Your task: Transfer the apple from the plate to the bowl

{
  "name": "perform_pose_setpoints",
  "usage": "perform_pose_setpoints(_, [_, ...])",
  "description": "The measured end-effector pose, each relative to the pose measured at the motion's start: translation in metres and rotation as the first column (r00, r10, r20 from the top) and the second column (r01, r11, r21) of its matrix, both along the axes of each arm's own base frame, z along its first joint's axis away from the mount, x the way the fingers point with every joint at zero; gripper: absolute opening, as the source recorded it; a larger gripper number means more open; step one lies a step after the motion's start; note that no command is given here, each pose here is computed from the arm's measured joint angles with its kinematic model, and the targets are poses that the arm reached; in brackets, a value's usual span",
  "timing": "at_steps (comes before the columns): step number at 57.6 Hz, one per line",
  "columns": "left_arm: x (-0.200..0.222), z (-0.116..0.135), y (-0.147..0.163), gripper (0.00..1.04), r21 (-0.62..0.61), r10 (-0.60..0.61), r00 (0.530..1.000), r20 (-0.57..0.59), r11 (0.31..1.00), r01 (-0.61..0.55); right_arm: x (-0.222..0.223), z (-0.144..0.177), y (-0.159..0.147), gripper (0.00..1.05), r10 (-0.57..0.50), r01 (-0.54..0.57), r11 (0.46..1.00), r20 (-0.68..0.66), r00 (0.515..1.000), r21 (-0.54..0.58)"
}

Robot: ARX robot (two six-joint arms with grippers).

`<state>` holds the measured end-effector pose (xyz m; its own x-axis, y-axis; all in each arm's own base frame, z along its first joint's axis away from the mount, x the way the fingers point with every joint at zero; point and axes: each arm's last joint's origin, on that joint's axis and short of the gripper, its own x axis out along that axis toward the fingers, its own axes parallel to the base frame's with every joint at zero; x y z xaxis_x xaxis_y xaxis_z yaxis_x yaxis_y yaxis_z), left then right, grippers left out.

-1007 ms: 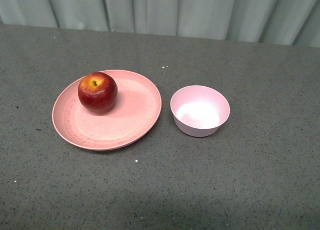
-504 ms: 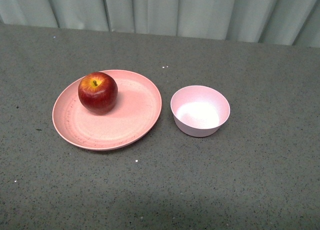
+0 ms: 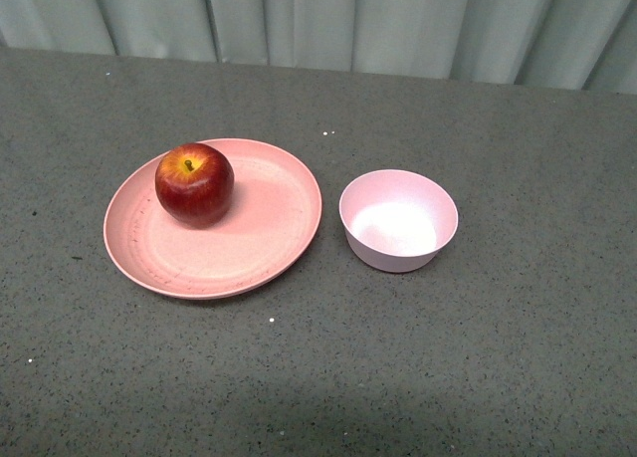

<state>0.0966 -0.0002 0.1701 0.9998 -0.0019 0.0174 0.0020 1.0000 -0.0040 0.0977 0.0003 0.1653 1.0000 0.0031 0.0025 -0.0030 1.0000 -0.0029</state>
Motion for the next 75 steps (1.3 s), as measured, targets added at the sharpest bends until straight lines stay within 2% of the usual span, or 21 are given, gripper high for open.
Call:
perform_pose_setpoints(14, [0.0, 0.0, 0.0, 0.98, 0.0, 0.0, 1.0, 0.0, 1.0, 0.0, 0.0, 0.0, 0.0, 0.48, 0.0, 0.0, 1.0, 0.001, 1.0, 0.0])
perform_pose_setpoints(31, [0.0, 0.0, 0.0, 0.98, 0.0, 0.0, 1.0, 0.0, 1.0, 0.0, 0.0, 0.0, 0.0, 0.97, 0.0, 0.0, 1.0, 0.001, 1.0, 0.001])
perform_pose_setpoints(38, [0.0, -0.001, 0.0, 0.98, -0.003, 0.019, 1.0, -0.011, 1.0, -0.019, 0.0, 0.0, 0.0, 0.95, 0.0, 0.0, 1.0, 0.001, 1.0, 0.001])
perform_pose_setpoints(40, [0.001, -0.003, 0.0, 0.98, -0.025, 0.118, 0.989, -0.089, 0.992, -0.121, 0.0, 0.0, 0.0, 0.95, 0.001, -0.001, 1.0, 0.001, 1.0, 0.0])
perform_pose_setpoints(41, [0.002, -0.003, -0.001, 0.98, -0.023, 0.124, 0.986, -0.11, 0.992, -0.128, 0.0, 0.0, 0.0, 0.95, 0.001, -0.001, 1.0, 0.001, 1.0, 0.0])
perform_pose_setpoints(44, [0.007, -0.007, 0.001, 0.98, -0.02, 0.271, 0.944, -0.19, 0.96, -0.28, 0.0, 0.0, 0.0, 0.95, -0.002, 0.002, 1.0, 0.001, 1.0, 0.001])
perform_pose_setpoints(48, [0.018, -0.009, 0.001, 0.98, -0.039, 0.318, 0.924, -0.214, 0.942, -0.333, 0.0, 0.0, 0.0, 0.95, 0.0, 0.0, 1.0, 0.0, 1.0, 0.0])
perform_pose_setpoints(63, [0.082, -0.003, -0.01, 0.98, -0.147, 0.224, 0.95, -0.216, 0.955, -0.259, 0.0, 0.0, 0.0, 0.95, 0.0, 0.0, 1.0, 0.0, 1.0, 0.0])
perform_pose_setpoints(69, [0.124, -0.013, -0.024, 0.98, -0.208, 0.14, 0.955, -0.261, 0.958, -0.197, 0.0, 0.0, 0.0, 0.95, 0.0, 0.0, 1.0, 0.001, 1.0, 0.001])
perform_pose_setpoints(75, [0.154, -0.026, -0.038, 0.98, -0.201, 0.085, 0.947, -0.311, 0.968, -0.153, 0.0, 0.0, 0.0, 0.95, 0.0, 0.0, 1.0, 0.001, 1.0, 0.001])
